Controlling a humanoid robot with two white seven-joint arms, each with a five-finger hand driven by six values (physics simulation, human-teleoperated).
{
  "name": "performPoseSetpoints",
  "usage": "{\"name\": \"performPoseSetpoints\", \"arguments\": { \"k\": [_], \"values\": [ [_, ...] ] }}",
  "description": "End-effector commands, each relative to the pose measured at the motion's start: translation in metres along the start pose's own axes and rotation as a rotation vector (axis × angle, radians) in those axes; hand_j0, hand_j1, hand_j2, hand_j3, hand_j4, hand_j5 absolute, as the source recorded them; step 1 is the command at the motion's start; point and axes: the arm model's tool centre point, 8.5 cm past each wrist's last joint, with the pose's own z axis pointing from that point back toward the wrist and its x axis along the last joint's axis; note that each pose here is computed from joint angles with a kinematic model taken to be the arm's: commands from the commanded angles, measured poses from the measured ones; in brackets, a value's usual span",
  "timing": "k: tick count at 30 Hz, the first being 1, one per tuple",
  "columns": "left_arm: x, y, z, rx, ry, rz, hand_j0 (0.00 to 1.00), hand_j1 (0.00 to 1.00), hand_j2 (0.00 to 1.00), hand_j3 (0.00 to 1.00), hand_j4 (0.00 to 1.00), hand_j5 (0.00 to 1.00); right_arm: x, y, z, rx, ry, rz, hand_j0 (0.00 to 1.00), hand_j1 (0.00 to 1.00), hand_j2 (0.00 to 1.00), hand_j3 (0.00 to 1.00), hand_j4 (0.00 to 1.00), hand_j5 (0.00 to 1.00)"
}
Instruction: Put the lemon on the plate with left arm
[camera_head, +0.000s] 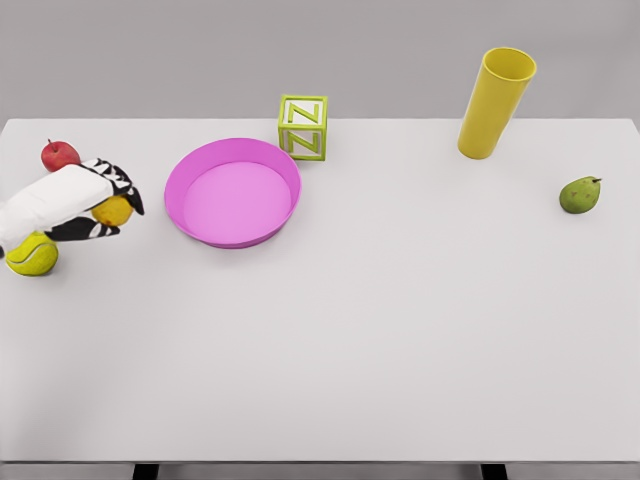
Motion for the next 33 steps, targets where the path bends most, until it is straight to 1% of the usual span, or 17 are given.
{"name": "performPoseSetpoints", "arguments": {
  "k": [1, 4, 8, 10, 15, 22, 29, 33],
  "values": [
    [0.004, -0.001, -0.003, 0.008, -0.010, 0.010, 0.45, 0.45, 0.45, 0.45, 0.45, 0.45, 0.000, 0.000, 0.000, 0.000, 0.000, 0.000, 1.00, 1.00, 1.00, 1.00, 1.00, 1.00],
    [0.007, 0.004, -0.007, 0.023, -0.019, 0.005, 0.45, 0.45, 0.45, 0.45, 0.45, 0.45, 0.000, 0.000, 0.000, 0.000, -0.001, 0.000, 1.00, 1.00, 1.00, 1.00, 1.00, 1.00],
    [0.007, 0.005, -0.007, 0.028, -0.020, 0.005, 0.45, 0.45, 0.45, 0.45, 0.45, 0.45, 0.000, 0.000, 0.000, 0.000, 0.000, 0.000, 1.00, 1.00, 1.00, 1.00, 1.00, 1.00],
    [0.007, 0.009, -0.009, 0.036, -0.022, 0.000, 0.45, 0.45, 0.45, 0.45, 0.45, 0.45, 0.000, 0.000, 0.000, 0.000, 0.000, 0.000, 1.00, 1.00, 1.00, 1.00, 1.00, 1.00],
    [0.012, 0.011, -0.016, 0.056, -0.034, 0.009, 0.45, 0.45, 0.45, 0.45, 0.45, 0.45, 0.000, 0.000, 0.000, 0.000, -0.001, 0.000, 1.00, 1.00, 1.00, 1.00, 1.00, 1.00],
    [0.019, 0.013, -0.027, 0.058, -0.058, 0.006, 0.44, 0.44, 0.44, 0.44, 0.44, 0.44, 0.000, 0.000, 0.000, 0.000, -0.001, 0.000, 1.00, 1.00, 1.00, 1.00, 1.00, 1.00],
    [0.028, 0.011, -0.038, 0.071, -0.083, 0.024, 0.44, 0.44, 0.44, 0.44, 0.44, 0.44, 0.000, 0.000, 0.000, 0.000, 0.000, 0.000, 1.00, 1.00, 1.00, 1.00, 1.00, 1.00],
    [0.031, 0.016, -0.043, 0.071, -0.096, 0.015, 0.44, 0.44, 0.44, 0.44, 0.44, 0.44, 0.000, 0.000, 0.000, 0.000, 0.000, 0.000, 1.00, 1.00, 1.00, 1.00, 1.00, 1.00]
  ]
}}
